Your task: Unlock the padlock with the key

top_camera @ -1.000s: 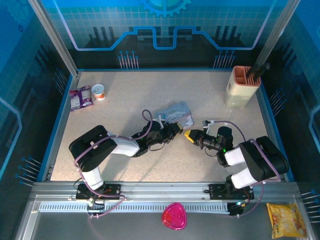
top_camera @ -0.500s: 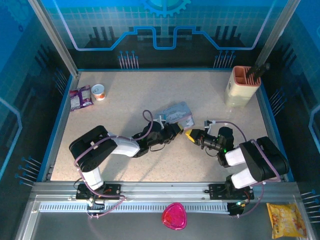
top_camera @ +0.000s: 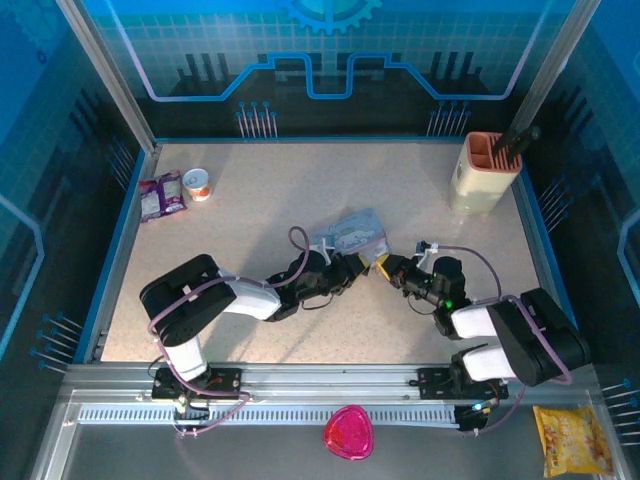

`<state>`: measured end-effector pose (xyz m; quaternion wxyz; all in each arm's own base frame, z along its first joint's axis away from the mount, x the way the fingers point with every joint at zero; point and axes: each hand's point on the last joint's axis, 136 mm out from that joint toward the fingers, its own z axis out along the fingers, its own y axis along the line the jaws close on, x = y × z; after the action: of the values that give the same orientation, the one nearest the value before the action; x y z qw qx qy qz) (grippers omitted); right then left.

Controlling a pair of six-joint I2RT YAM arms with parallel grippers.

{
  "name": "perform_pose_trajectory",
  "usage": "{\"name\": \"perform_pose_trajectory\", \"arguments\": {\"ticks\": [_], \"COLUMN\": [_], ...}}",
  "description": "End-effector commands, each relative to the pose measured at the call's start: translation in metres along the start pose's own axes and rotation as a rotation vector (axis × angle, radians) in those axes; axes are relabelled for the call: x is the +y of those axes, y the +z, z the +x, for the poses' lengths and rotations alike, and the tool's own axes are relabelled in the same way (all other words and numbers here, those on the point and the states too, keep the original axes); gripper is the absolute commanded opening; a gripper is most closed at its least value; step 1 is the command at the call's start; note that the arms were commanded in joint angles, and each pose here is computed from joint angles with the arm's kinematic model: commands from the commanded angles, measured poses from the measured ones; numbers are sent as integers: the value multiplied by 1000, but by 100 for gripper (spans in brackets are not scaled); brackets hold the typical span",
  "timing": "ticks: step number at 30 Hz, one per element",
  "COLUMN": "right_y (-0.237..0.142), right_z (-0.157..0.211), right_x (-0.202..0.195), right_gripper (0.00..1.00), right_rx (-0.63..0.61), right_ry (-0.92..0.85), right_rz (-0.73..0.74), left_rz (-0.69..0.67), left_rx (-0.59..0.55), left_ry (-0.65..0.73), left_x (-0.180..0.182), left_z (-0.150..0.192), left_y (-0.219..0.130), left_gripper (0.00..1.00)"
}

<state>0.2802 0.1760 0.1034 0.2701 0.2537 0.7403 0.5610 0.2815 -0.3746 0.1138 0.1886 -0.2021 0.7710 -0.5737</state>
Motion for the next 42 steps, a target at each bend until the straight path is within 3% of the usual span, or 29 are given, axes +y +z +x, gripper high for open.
{"name": "perform_pose_trajectory", "arguments": {"ticks": [1,12,24,42], "right_y": [3,-8,1,3], "right_z": [27,54,76,91], "right_x": [24,27,40,38], "right_gripper": [0,0,0,0], "right_rx": [47,20,3,-3], "right_ry": [-66,-159,-146,-99], "right_rz": [-65,3,-85,-71], "left_rz": [206,240,296,334], "left_rx": [255,212,171,136], "left_ry": [32,9,-9,-41], "left_x": [-58,-74,-100,-115], "left_z": [67,55,48,40], "left_y": [-7,-3,-2,4], "left_gripper": [0,0,0,0]}}
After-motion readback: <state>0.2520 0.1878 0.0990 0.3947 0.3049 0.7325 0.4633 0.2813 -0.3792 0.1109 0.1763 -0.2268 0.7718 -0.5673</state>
